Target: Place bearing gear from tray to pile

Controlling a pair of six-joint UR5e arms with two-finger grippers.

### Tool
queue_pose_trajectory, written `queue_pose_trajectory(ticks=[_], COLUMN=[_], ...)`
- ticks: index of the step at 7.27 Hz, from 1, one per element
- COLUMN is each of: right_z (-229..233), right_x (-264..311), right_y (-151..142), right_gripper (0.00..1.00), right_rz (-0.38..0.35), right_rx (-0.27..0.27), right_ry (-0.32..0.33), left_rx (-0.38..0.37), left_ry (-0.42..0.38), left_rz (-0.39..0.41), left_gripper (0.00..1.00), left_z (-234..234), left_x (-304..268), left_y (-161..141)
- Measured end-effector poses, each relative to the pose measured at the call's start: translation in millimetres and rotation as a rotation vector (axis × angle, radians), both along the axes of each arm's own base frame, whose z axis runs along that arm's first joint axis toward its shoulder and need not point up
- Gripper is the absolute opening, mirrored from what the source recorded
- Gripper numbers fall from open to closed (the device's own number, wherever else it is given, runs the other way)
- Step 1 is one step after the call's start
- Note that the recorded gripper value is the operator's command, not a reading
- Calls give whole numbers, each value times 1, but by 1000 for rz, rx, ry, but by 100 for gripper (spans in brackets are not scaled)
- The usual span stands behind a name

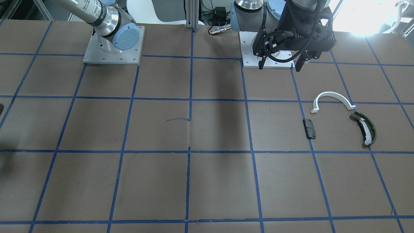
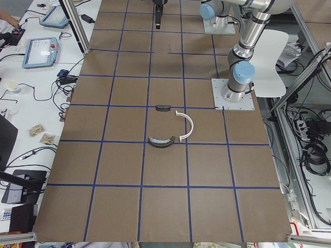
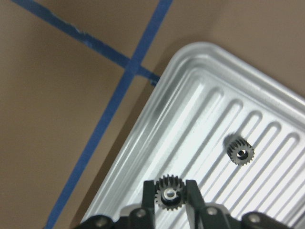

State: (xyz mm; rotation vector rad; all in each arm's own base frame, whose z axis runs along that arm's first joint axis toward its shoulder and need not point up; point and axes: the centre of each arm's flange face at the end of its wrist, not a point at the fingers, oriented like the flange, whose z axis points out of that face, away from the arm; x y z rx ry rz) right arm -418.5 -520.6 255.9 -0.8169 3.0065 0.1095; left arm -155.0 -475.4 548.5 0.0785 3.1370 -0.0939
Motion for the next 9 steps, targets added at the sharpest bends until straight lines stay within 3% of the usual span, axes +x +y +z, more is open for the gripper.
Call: queue_pose_trajectory(ticks=[2,5,7,9], right_z=[62,123,118,71], right_x=[92,355,530,659], right_y=[-37,-88,-83,-74], right_gripper=[11,11,12,13], right_rz=[-66,-187,-336,-483], right_rx=[-21,-35,-58,-114], right_ry=[32,10,11,-11], left_rx=[2,3,2,3], left_ry=[0,1,2,2], left_rz=[0,1,1,1], left_gripper=[100,100,100,100], left_z=[-1,-1,-1,-1], left_x=[0,0,0,0], left_y=[-1,-2,-2,-2])
